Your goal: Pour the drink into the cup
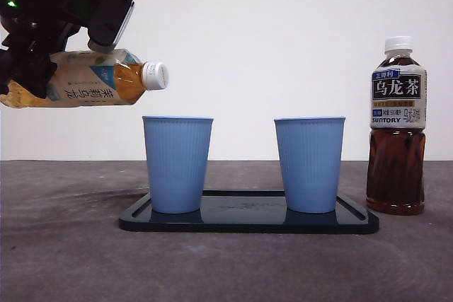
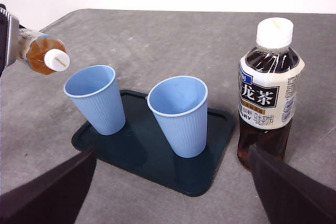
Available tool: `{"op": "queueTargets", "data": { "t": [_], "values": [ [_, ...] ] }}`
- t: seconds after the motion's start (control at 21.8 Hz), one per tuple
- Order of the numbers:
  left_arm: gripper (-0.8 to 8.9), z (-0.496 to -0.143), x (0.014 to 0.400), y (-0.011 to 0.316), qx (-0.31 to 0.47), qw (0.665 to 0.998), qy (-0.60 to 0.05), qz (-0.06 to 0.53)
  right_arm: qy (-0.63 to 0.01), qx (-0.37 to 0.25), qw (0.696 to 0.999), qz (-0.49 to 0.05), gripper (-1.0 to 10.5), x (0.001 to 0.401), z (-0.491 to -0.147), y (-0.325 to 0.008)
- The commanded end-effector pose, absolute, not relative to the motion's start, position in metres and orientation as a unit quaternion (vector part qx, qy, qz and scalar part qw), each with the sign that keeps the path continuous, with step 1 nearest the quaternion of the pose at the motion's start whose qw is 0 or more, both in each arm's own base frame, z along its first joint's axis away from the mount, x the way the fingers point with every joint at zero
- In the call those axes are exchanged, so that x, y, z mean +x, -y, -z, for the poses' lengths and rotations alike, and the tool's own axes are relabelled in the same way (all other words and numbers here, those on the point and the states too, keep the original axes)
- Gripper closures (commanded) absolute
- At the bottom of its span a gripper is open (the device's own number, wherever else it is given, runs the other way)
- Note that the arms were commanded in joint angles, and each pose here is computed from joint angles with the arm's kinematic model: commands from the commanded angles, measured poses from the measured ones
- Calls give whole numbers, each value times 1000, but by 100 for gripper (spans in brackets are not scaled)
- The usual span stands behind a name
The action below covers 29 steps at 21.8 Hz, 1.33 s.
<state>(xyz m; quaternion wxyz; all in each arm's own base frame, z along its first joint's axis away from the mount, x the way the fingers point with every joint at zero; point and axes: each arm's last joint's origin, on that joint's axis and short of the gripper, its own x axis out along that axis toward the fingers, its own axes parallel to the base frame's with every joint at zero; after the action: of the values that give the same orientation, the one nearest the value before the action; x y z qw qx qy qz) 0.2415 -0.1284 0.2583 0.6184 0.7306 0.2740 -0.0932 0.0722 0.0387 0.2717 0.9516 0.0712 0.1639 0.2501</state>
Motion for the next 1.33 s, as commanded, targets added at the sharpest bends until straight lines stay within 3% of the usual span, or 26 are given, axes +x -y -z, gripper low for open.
{"op": "queueTargets", "data": {
  "t": [0.05,0.46,0.87,1.1,1.24,1.33],
  "values": [
    [634,-270,246,134,722,638,-258,74,-153,67,952,-257,484,71,-277,-39],
    [634,-270,246,134,711,651,-258,70,-153,67,952,-257,484,71,-277,-39],
    [634,-283,242,132,536,809,-237,32,-153,67,952,-255,484,71,-277,-39],
    [634,-304,232,120,328,921,-208,42,-153,67,952,-255,484,71,-277,-39],
    [634,-314,228,106,183,961,-198,62,-153,68,953,-255,484,71,-277,-39],
    [633,-318,228,98,117,970,-197,82,-153,69,952,-254,484,71,-277,-39]
  ]
}}
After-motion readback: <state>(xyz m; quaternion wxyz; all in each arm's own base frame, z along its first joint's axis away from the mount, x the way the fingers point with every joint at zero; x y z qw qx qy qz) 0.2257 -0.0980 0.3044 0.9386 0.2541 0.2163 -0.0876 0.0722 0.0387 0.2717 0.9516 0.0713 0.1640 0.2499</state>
